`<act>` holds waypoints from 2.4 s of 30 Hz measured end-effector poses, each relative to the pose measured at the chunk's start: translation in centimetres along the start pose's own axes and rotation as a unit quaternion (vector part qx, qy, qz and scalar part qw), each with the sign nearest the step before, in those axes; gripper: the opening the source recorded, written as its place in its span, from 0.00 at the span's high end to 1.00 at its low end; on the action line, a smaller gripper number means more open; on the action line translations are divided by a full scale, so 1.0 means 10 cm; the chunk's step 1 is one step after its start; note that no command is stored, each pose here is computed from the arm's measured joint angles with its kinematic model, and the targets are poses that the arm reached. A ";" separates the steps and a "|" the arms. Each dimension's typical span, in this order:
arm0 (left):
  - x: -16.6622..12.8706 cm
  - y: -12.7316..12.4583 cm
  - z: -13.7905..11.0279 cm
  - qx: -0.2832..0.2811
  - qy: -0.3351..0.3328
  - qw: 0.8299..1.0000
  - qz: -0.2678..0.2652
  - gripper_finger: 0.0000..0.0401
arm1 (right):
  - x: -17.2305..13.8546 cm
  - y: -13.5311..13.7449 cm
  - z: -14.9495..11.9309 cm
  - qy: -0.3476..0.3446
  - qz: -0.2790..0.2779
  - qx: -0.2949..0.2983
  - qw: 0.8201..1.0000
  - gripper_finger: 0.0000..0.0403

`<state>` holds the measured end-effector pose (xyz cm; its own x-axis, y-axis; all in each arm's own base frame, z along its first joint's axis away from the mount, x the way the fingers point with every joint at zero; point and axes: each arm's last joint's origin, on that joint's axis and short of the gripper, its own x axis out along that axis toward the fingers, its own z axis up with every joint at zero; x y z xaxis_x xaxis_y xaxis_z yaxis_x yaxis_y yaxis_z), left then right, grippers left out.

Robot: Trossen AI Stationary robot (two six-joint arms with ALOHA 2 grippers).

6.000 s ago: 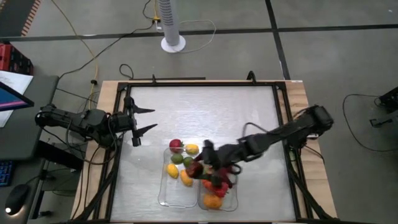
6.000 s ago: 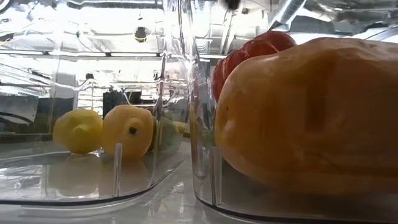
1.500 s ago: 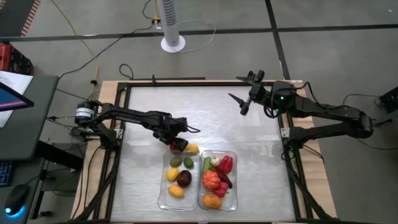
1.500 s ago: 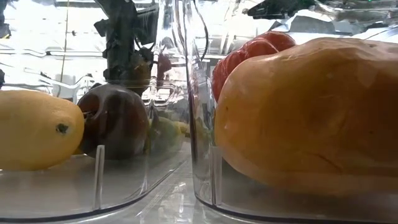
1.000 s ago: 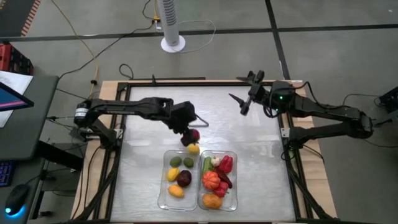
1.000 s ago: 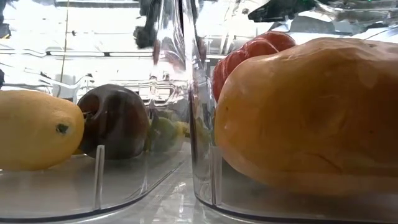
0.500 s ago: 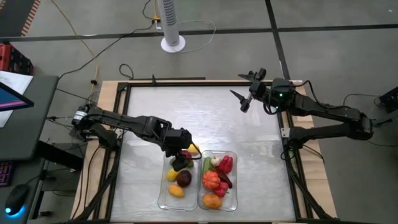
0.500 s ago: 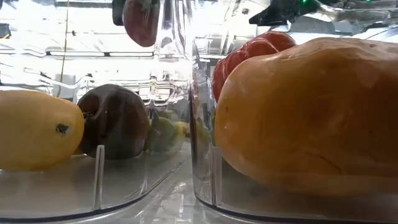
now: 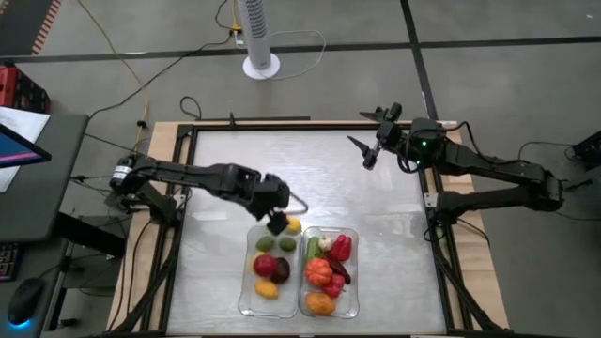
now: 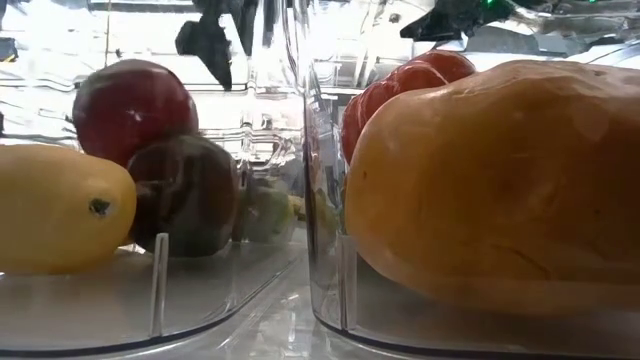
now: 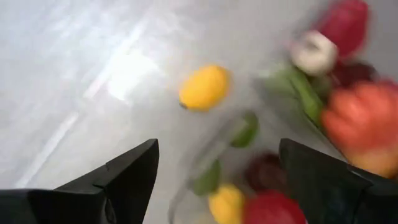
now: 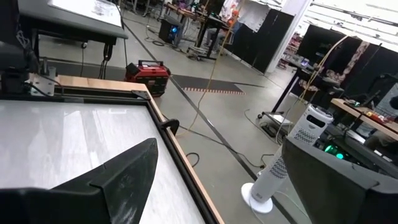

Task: Sort produce into baskets
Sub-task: Put the lemon into the left transparent bin

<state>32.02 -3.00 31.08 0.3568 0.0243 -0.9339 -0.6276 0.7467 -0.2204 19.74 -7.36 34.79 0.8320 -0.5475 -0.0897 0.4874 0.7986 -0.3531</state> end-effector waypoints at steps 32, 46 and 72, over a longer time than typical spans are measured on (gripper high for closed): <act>1.10 0.62 0.22 -0.144 0.047 0.984 -0.092 0.21 | 0.00 0.01 0.02 -0.018 0.021 -0.001 1.000 0.08; 1.35 0.49 0.37 0.012 0.074 0.991 -0.112 0.21 | 0.00 0.01 0.01 -0.010 0.024 -0.002 1.000 0.08; 1.48 0.49 0.31 0.105 0.081 0.987 -0.088 0.22 | 0.00 0.01 0.01 -0.011 0.024 -0.002 1.000 0.08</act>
<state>36.42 3.10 17.06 0.3210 -0.2126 -0.9229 -0.4020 0.8517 -0.3361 19.83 -7.23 34.83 0.8602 -0.5025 -0.0871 0.4453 0.8232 -0.3523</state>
